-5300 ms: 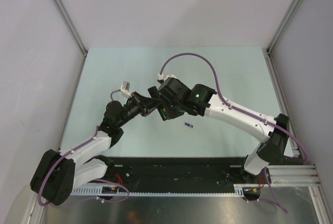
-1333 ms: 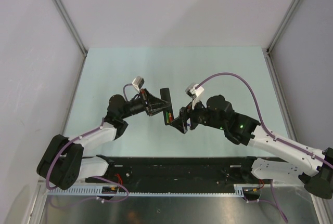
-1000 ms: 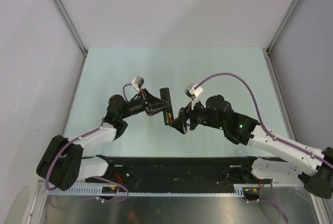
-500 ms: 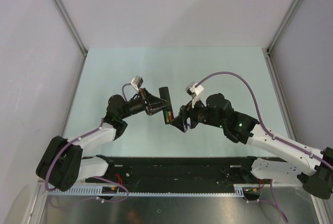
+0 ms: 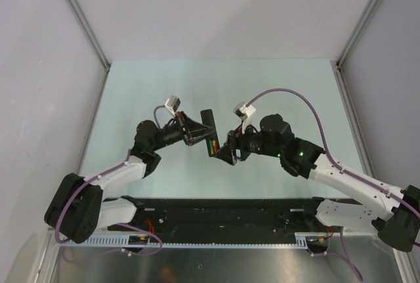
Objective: Load the batteries into the remote control
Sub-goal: Load the battery into the remote control.
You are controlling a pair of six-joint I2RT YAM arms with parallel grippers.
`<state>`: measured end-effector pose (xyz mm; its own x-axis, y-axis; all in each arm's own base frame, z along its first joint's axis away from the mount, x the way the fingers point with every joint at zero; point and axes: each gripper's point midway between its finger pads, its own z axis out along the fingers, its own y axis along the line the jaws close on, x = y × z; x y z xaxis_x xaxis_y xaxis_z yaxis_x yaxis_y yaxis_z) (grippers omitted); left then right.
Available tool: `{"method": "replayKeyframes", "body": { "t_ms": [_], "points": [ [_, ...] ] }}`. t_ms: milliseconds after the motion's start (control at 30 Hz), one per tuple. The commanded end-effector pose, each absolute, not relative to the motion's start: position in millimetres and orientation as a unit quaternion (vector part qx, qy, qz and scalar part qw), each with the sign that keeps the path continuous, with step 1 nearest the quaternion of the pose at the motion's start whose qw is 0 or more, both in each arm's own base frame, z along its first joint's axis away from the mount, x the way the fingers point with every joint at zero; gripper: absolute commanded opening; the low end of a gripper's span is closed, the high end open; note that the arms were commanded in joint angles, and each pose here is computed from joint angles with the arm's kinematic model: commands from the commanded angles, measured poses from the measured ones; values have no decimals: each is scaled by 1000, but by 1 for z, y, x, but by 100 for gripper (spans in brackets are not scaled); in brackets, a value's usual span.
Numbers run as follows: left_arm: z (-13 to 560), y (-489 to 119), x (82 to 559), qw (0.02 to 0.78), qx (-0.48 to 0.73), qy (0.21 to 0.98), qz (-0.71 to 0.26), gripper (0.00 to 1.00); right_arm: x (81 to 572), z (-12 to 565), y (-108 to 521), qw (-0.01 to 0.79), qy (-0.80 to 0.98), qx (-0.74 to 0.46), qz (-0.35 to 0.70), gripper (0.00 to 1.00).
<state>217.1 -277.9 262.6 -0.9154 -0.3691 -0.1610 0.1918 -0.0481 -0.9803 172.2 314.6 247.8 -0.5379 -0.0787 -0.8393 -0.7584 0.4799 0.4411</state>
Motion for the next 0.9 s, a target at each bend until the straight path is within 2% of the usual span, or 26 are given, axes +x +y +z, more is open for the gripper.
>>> {"method": "replayKeyframes", "body": {
  "t_ms": [0, 867],
  "points": [
    [287, -279, 198, 205, -20, 638, -742, 0, 186, 255, 314, 400, 762, -250, 443, 66],
    [305, -279, 181, 211, 5, 622, -754, 0, 199, 260, 316, 371, 760, -217, 487, 57]
  ]
}}
